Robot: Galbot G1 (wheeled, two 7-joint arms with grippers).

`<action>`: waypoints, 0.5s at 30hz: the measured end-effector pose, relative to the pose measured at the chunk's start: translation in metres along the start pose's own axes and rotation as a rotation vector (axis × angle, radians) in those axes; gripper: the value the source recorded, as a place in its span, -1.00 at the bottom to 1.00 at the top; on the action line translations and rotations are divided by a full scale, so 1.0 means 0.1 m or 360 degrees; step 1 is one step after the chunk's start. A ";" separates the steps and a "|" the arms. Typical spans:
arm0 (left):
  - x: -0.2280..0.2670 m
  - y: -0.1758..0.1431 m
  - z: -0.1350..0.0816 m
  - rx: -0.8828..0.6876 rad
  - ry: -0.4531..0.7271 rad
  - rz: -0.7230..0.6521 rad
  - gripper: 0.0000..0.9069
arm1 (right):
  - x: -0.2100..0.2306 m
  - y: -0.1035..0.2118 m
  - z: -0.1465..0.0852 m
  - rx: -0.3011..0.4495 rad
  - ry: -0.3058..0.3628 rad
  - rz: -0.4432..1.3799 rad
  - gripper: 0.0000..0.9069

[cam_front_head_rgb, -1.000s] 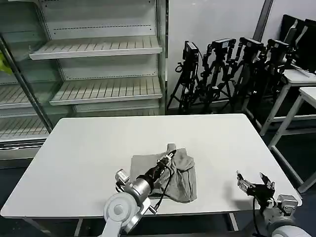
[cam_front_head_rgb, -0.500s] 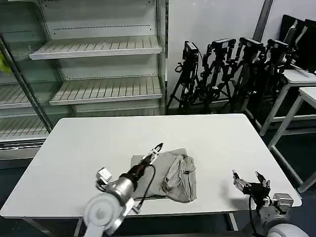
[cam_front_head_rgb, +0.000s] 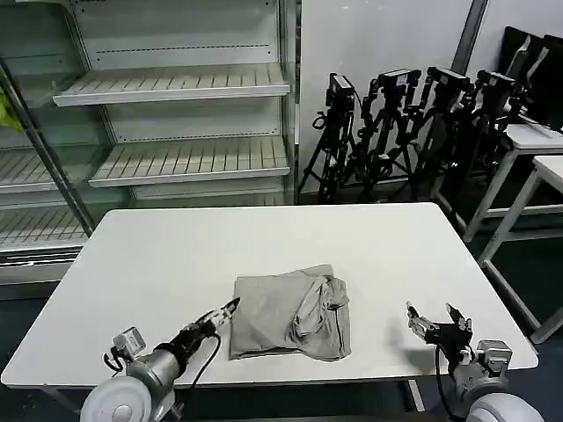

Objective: Fold and organize the clothes.

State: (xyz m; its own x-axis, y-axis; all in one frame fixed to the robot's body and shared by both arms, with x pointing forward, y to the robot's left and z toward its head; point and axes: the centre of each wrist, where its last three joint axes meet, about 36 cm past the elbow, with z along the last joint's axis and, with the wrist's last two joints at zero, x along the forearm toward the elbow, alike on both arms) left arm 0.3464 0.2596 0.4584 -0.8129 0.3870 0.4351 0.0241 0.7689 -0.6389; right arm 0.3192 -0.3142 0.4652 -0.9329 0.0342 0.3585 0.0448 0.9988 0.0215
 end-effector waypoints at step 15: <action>-0.26 -0.01 0.07 0.0105 0.0130 0.0121 1.00 | 0.10 -0.02 0.01 0.0011 0.0009 0.0019 1.00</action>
State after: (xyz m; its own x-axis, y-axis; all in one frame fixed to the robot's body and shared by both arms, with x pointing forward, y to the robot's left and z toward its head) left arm 0.3633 0.2459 0.4434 -0.7599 0.4852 0.4325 0.0431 0.7016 -0.7113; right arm 0.3098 -0.3164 0.4681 -0.9304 0.0457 0.3637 0.0534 0.9985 0.0109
